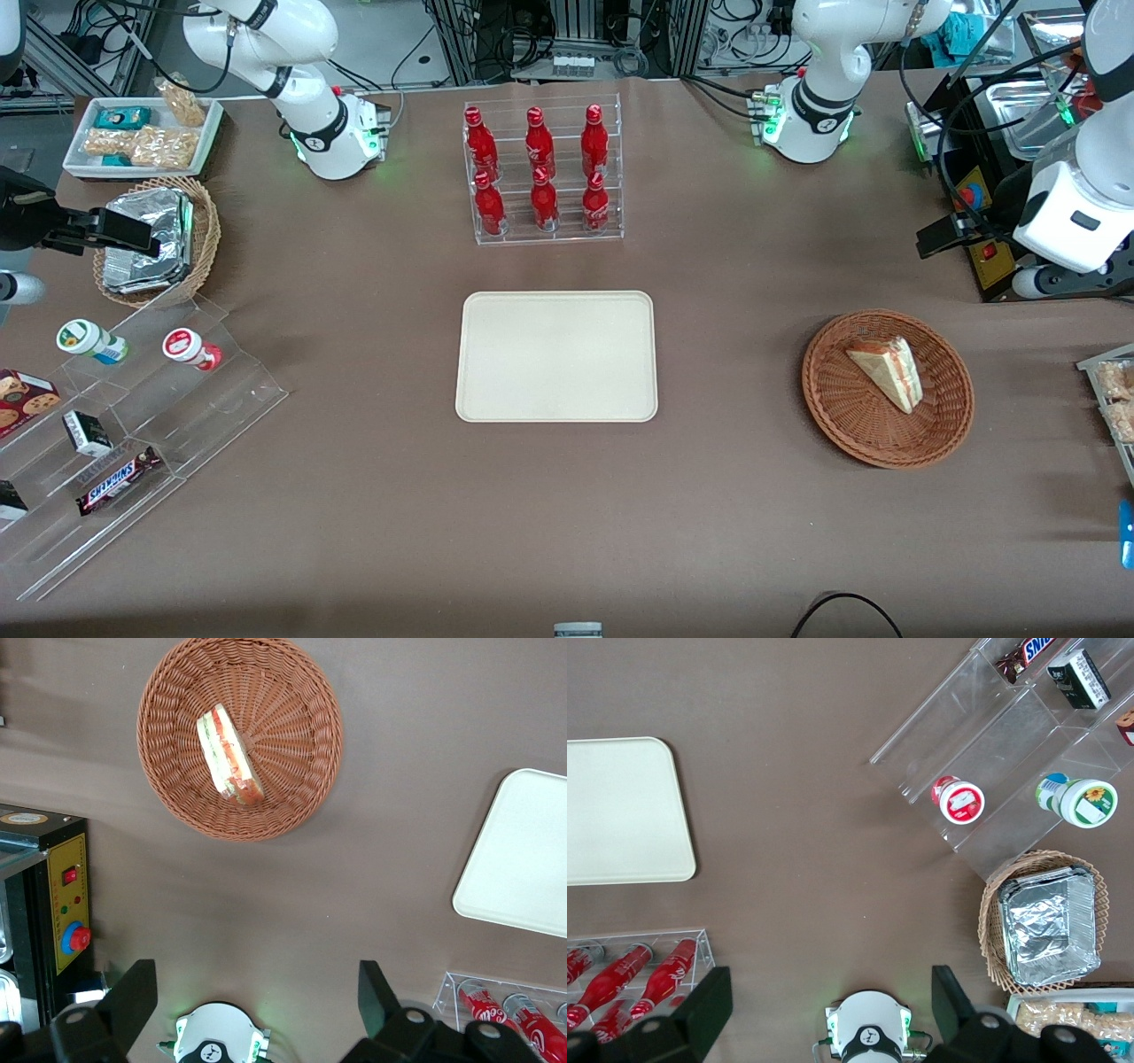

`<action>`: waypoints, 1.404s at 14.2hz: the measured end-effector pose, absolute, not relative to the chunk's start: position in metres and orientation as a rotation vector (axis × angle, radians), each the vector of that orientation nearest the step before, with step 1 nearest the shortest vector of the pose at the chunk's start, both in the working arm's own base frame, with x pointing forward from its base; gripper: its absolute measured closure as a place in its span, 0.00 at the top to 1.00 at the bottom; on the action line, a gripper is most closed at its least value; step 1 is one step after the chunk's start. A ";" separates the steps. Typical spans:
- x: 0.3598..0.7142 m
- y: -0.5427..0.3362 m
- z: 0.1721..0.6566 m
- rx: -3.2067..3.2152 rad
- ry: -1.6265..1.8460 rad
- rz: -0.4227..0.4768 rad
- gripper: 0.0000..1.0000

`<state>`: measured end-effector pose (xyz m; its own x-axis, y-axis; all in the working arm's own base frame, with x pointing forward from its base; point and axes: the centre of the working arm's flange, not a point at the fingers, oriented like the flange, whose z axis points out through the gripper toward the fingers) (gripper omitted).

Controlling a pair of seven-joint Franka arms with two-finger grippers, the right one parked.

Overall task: Place sandwich from basket to tray
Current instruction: 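Move the left gripper over the wicker basket toward the sandwich, then lower the left gripper and close it on the wrapped sandwich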

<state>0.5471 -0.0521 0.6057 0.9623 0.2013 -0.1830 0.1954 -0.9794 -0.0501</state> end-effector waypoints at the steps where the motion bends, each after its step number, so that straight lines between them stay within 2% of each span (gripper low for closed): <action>1: 0.547 -0.052 0.605 -3.080 -0.311 0.295 1.00; 7: 0.551 -0.048 0.596 -3.072 -0.324 0.334 1.00; 12: 0.575 -0.028 0.519 -3.001 -0.391 0.535 1.00; 13: 0.581 -0.019 0.499 -2.996 -0.414 0.553 1.00; 16: 0.593 0.004 0.432 -3.021 -0.477 0.473 1.00; 20: 0.587 0.012 0.366 -3.039 -0.551 0.335 1.00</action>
